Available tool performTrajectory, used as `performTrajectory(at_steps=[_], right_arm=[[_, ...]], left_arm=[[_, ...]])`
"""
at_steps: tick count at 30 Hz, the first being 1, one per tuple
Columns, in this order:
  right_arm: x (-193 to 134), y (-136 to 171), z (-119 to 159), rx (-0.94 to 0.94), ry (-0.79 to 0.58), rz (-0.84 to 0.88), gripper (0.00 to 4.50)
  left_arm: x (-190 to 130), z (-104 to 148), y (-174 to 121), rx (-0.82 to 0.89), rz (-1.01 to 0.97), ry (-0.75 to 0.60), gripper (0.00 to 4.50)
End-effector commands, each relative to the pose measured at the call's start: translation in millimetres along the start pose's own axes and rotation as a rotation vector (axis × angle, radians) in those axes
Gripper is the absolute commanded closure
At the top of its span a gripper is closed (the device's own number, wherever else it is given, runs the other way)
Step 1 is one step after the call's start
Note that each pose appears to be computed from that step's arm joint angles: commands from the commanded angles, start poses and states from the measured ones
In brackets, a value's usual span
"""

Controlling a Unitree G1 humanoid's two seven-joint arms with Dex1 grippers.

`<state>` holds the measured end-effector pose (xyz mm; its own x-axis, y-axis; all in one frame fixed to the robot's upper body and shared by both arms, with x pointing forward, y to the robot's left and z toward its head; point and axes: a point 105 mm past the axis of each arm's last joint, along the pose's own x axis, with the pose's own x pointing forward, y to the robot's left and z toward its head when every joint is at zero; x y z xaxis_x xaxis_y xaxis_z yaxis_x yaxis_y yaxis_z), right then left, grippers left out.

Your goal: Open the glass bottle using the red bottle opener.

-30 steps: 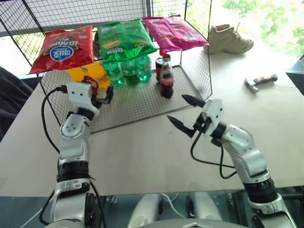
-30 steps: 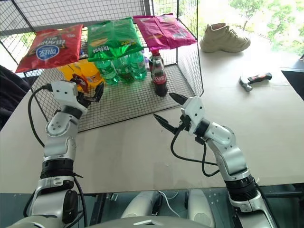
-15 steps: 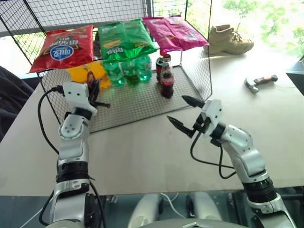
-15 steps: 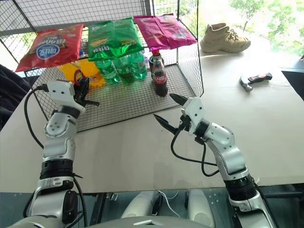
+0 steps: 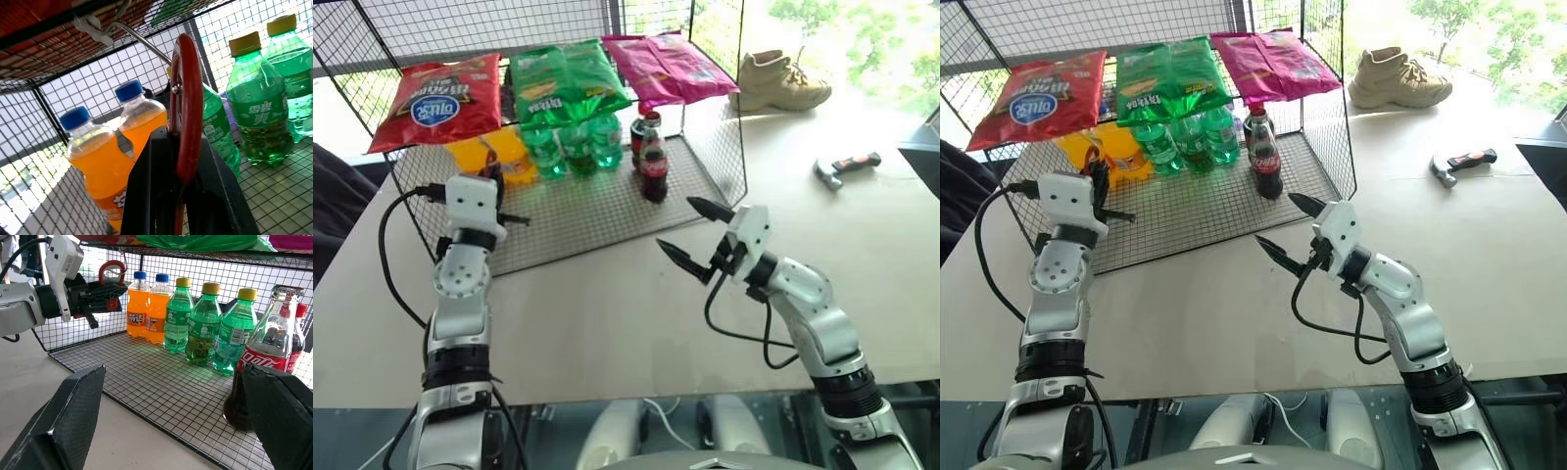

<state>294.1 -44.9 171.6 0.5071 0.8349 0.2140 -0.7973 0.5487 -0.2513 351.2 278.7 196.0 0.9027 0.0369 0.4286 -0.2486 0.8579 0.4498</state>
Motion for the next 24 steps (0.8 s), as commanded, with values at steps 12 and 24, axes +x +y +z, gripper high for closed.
performTrajectory(at_steps=[12, 24], right_arm=[[1.6, 1.7, 8.6, -0.012, -0.038, 0.004, 0.00], [-9.0, 0.9, 4.2, 0.036, 0.021, 0.070, 0.00]], left_arm=[[-8.9, 35.7, 16.4, 0.120, 0.103, -0.123, 4.45], [-32.2, 68.2, -48.6, -0.532, -0.346, -0.110, 4.45]])
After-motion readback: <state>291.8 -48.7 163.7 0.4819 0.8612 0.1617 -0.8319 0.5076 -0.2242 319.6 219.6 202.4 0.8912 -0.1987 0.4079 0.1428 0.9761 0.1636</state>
